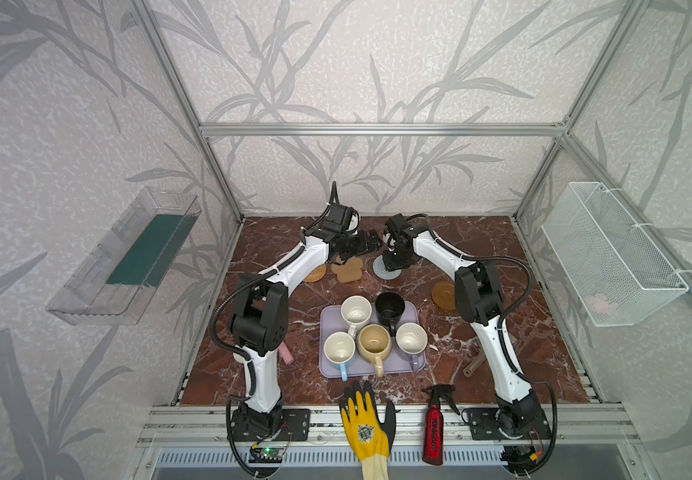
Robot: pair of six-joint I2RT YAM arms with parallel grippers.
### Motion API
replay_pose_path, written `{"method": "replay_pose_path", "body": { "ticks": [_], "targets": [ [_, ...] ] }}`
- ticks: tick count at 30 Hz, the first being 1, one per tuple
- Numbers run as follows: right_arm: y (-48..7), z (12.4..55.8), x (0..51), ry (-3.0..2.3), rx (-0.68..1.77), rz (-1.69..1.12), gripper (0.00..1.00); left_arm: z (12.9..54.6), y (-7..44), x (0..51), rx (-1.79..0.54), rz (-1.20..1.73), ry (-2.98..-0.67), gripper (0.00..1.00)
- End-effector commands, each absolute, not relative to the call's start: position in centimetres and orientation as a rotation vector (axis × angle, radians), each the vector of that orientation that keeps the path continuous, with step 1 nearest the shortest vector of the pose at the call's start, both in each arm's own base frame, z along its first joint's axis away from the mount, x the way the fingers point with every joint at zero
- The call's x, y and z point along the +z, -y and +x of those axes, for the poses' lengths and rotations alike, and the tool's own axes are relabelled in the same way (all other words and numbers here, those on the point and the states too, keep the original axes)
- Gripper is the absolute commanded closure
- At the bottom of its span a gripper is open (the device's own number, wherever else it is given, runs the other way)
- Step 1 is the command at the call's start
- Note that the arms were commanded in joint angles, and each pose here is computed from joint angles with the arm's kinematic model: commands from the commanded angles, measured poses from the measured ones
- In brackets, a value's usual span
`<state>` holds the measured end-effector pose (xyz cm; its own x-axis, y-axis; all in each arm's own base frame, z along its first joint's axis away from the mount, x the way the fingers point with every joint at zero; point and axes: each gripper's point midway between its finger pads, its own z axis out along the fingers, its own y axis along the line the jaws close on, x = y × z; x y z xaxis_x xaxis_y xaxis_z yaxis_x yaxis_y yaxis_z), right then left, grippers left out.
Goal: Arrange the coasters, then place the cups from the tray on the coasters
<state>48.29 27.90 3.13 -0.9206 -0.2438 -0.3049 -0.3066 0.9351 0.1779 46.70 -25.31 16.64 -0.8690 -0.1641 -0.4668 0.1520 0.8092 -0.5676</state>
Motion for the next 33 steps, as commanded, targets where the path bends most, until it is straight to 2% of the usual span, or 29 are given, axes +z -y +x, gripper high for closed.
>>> {"method": "replay_pose_path", "body": {
  "ticks": [1, 9, 12, 13, 15, 16, 22, 25, 27, 33],
  "targets": [
    [-28.2, 48.9, 5.0, -2.787, 0.339, -0.405, 0.64, 46.5, 24.8, 17.9, -0.837, -0.019, -2.459, 0.04],
    [-28.3, 50.0, 8.3, -2.723, 0.343, -0.396, 0.64, 46.3, 24.6, 18.7, -0.847, -0.019, -2.438, 0.04],
    [-27.8, 50.5, 9.9, -2.681, 0.335, -0.393, 0.57, 46.1, 25.1, 19.3, -0.892, 0.005, -2.414, 0.03],
    [-27.6, 50.7, 10.4, -2.669, 0.338, -0.384, 0.5, 46.0, 25.3, 19.8, -0.917, 0.018, -2.394, 0.03],
    [-26.5, 51.3, 11.3, -2.653, 0.331, -0.349, 0.15, 46.0, 25.9, 21.0, -0.969, 0.04, -2.335, 0.01],
    [-25.7, 51.6, 11.5, -2.649, 0.307, -0.329, 0.0, 46.0, 26.1, 21.4, -0.984, 0.051, -2.314, 0.01],
    [-21.3, 54.0, 12.1, -2.618, 0.252, -0.286, 0.02, 46.1, 26.5, 21.6, -0.999, 0.106, -2.271, 0.01],
    [-19.6, 55.3, 11.6, -2.621, 0.322, -0.214, 0.17, 46.3, 26.8, 21.4, -1.009, 0.114, -2.273, 0.01],
    [-18.2, 56.4, 11.0, -2.621, 0.341, -0.155, 0.31, 46.4, 26.9, 21.2, -1.01, 0.109, -2.276, 0.01],
    [-15.5, 59.5, 9.7, -2.609, 0.378, -0.031, 0.47, 47.0, 27.2, 20.1, -0.992, 0.115, -2.305, 0.01]
  ]
}}
